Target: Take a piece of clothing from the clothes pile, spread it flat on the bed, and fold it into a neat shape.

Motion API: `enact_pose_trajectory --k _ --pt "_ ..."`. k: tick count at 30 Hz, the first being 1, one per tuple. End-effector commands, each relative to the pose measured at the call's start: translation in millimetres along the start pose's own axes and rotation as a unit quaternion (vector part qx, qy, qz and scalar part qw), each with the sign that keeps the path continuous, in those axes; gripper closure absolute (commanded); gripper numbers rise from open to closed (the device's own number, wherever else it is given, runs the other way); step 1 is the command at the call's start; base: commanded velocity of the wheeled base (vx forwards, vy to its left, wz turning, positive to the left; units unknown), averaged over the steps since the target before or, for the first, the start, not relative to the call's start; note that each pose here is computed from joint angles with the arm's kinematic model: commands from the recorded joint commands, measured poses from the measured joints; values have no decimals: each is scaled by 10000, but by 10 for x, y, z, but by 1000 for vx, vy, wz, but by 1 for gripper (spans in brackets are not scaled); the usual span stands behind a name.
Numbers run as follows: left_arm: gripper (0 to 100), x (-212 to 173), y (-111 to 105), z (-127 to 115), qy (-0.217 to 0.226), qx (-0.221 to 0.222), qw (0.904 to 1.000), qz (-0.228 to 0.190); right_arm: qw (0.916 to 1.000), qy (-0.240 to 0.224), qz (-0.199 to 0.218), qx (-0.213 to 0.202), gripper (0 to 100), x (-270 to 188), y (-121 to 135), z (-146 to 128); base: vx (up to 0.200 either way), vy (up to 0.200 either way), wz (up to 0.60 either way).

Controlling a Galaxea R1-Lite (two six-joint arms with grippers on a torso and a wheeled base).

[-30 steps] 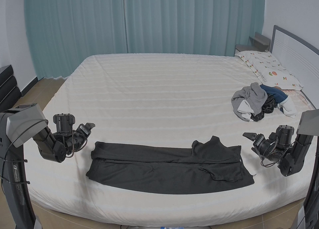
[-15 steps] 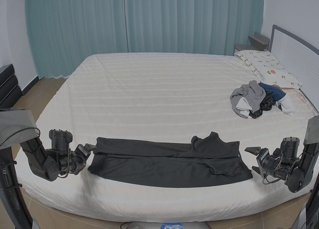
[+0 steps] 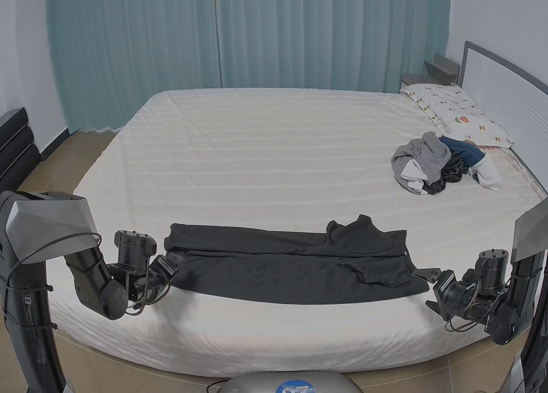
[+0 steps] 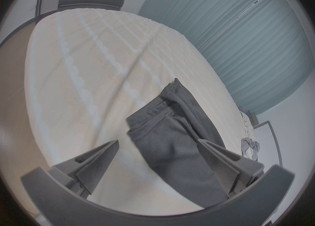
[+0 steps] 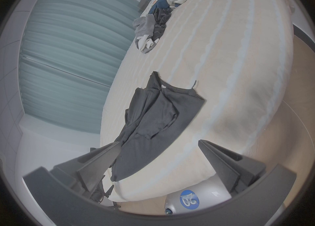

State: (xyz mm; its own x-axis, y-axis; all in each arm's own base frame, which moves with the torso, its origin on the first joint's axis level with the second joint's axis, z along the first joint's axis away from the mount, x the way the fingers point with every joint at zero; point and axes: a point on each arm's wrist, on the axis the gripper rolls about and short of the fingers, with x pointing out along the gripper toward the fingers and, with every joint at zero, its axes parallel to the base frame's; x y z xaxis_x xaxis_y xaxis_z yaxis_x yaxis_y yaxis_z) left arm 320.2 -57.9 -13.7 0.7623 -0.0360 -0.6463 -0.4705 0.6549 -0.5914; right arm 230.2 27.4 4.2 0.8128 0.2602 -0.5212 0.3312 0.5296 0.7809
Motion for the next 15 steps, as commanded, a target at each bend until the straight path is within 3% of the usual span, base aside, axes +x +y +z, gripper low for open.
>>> enact_pose_trajectory --k 1,12,13,15 --pt "0 273 -5 -70 -91 51 9999 128 10000 64 -7 -13 0 15 -4 -36 0 0 0" --pt "0 472 -32 -52 -481 55 9985 273 9998 23 -110 -183 0 45 40 -157 0 0 0" --pt "100 471 -28 -54 -477 56 9985 279 9998 11 -108 -180 0 48 44 -158 0 0 0" --pt "100 454 -23 -55 -479 50 9984 289 9996 -27 -163 -246 0 82 58 -211 0 0 0"
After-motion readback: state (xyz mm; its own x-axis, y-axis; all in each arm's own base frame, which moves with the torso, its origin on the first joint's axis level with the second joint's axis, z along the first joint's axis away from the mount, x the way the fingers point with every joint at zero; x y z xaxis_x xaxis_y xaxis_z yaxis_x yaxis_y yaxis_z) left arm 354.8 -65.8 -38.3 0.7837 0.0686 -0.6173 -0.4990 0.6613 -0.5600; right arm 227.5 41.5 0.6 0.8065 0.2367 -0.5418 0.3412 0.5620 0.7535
